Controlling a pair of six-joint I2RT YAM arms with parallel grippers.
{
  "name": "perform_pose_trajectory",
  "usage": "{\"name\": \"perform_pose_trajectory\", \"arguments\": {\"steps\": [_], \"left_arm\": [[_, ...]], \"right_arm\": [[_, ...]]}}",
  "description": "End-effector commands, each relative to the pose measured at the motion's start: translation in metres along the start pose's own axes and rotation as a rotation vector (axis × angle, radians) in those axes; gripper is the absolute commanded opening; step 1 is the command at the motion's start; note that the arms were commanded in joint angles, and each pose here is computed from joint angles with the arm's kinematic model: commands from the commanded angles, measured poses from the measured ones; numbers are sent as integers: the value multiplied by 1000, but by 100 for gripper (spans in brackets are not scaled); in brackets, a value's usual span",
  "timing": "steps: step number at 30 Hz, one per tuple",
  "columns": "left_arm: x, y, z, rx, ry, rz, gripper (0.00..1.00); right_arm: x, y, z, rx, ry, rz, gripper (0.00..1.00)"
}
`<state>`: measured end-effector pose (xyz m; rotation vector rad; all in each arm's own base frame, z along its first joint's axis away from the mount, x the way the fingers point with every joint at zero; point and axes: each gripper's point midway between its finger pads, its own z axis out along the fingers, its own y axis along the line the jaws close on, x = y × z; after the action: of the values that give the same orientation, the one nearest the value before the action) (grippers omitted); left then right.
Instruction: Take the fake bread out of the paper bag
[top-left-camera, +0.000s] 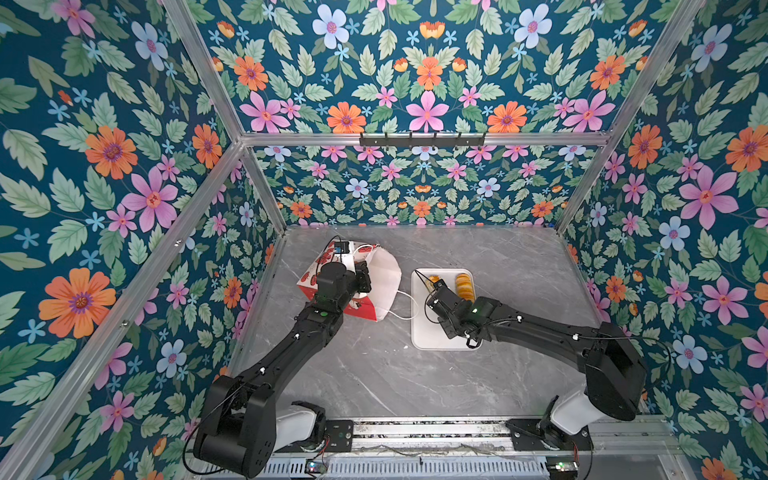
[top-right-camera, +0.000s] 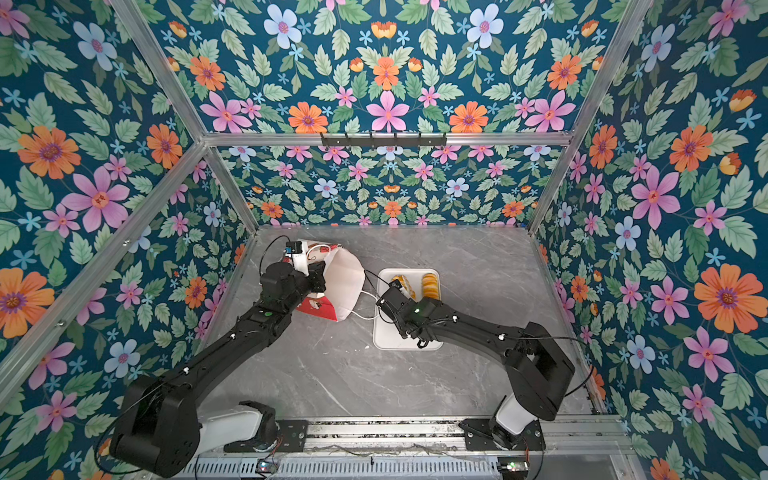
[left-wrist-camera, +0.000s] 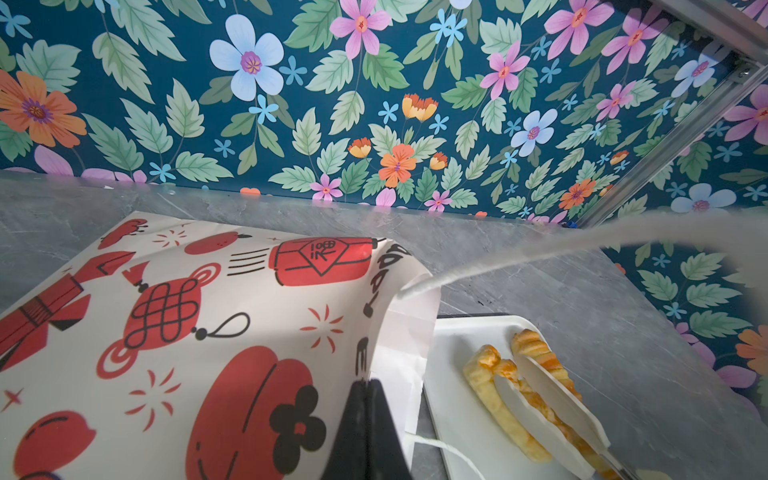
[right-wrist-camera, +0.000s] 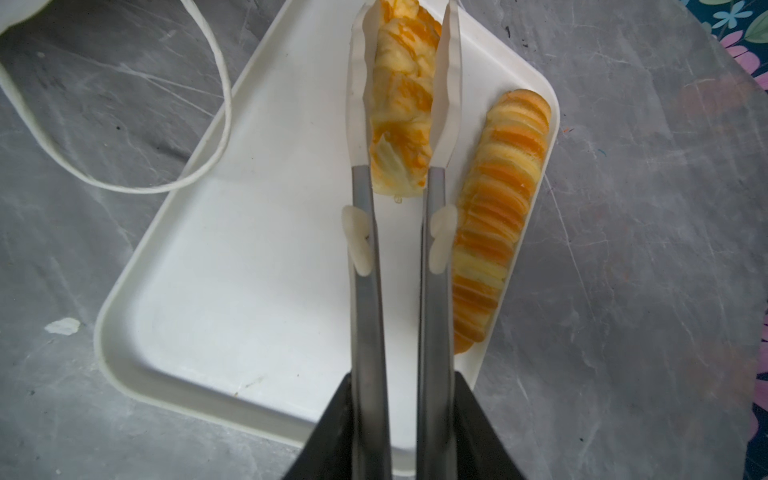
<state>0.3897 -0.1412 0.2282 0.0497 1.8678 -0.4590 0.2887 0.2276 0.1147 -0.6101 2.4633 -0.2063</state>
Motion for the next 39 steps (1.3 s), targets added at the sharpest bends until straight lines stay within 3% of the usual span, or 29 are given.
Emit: {"name": "perform_pose_trajectory", "arguments": {"steps": [1, 15, 29, 39], "left_arm": [[-3, 0, 0, 1, -13, 7, 0], [-1, 0, 3, 3, -9, 0, 0], [0, 1, 3, 3, -7, 3, 0], [-3, 0, 3, 7, -12, 2, 0]], "right_arm": [[-9, 6, -2, -35, -32, 22, 34], [-9, 23, 9, -55, -4, -5, 34], [5, -4, 22, 172, 59, -27, 31], [13, -12, 17, 198, 75, 26, 31]]}}
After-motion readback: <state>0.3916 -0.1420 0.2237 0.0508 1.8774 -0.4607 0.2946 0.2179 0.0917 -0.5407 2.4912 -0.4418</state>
